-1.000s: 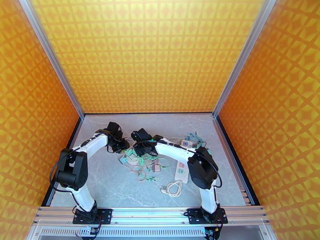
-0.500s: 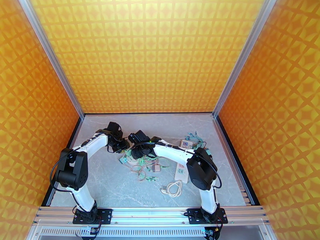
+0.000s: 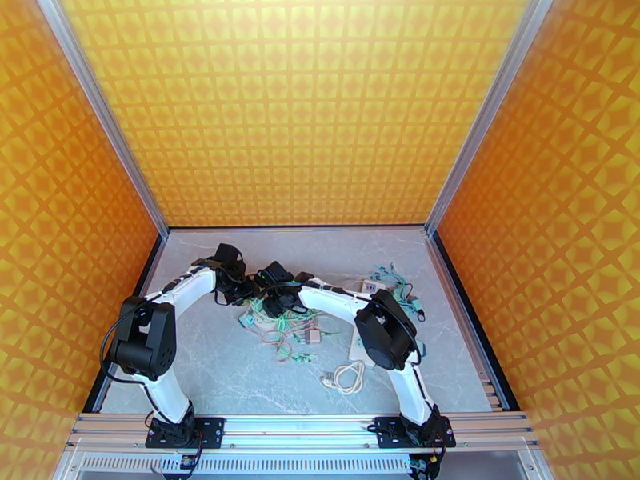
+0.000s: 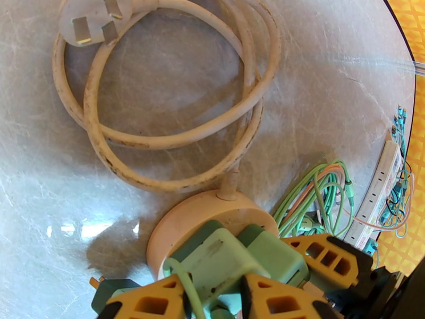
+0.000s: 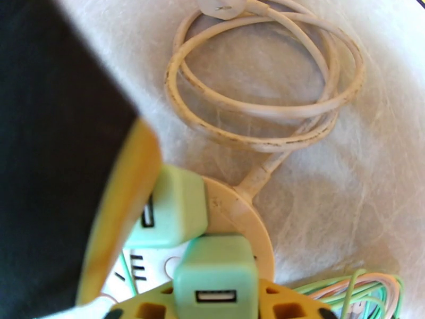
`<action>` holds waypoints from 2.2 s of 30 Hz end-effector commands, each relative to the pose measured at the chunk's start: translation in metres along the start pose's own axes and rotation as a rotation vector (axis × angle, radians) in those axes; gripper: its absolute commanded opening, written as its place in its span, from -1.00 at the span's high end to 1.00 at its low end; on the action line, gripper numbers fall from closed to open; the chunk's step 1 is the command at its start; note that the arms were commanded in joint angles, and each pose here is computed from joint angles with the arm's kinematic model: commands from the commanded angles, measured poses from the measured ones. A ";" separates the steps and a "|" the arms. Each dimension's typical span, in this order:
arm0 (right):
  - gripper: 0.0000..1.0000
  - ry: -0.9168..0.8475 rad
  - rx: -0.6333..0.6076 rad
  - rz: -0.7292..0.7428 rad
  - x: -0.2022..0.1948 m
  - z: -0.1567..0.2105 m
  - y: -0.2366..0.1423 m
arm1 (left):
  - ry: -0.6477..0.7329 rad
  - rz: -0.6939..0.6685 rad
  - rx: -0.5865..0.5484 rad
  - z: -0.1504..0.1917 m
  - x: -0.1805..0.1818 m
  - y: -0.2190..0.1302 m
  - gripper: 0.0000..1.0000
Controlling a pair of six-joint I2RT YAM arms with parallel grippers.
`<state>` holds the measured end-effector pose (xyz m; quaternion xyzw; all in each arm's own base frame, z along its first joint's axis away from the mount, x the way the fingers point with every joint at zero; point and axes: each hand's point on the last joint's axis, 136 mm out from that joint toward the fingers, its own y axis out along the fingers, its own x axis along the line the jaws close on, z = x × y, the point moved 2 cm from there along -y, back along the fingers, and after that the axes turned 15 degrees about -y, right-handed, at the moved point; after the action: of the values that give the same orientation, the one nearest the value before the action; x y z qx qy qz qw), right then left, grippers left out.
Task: Pull the plug off the socket
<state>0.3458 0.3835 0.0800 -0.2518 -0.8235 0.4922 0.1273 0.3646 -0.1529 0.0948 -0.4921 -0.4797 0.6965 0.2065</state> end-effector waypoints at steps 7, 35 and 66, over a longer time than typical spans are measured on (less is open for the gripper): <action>0.69 -0.093 -0.088 -0.001 0.031 -0.027 -0.026 | -0.075 -0.283 0.178 0.041 0.070 0.050 0.48; 0.73 0.125 -0.168 -0.089 -0.013 -0.024 -0.038 | -0.057 -0.317 0.175 0.054 0.080 0.055 0.51; 0.74 0.101 -0.143 0.011 0.012 -0.022 -0.033 | -0.148 -0.180 0.086 0.053 0.073 0.062 0.65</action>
<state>0.3345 0.3788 0.0838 -0.2930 -0.8162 0.4782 0.1392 0.3683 -0.1649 0.0905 -0.5186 -0.4905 0.6843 0.1488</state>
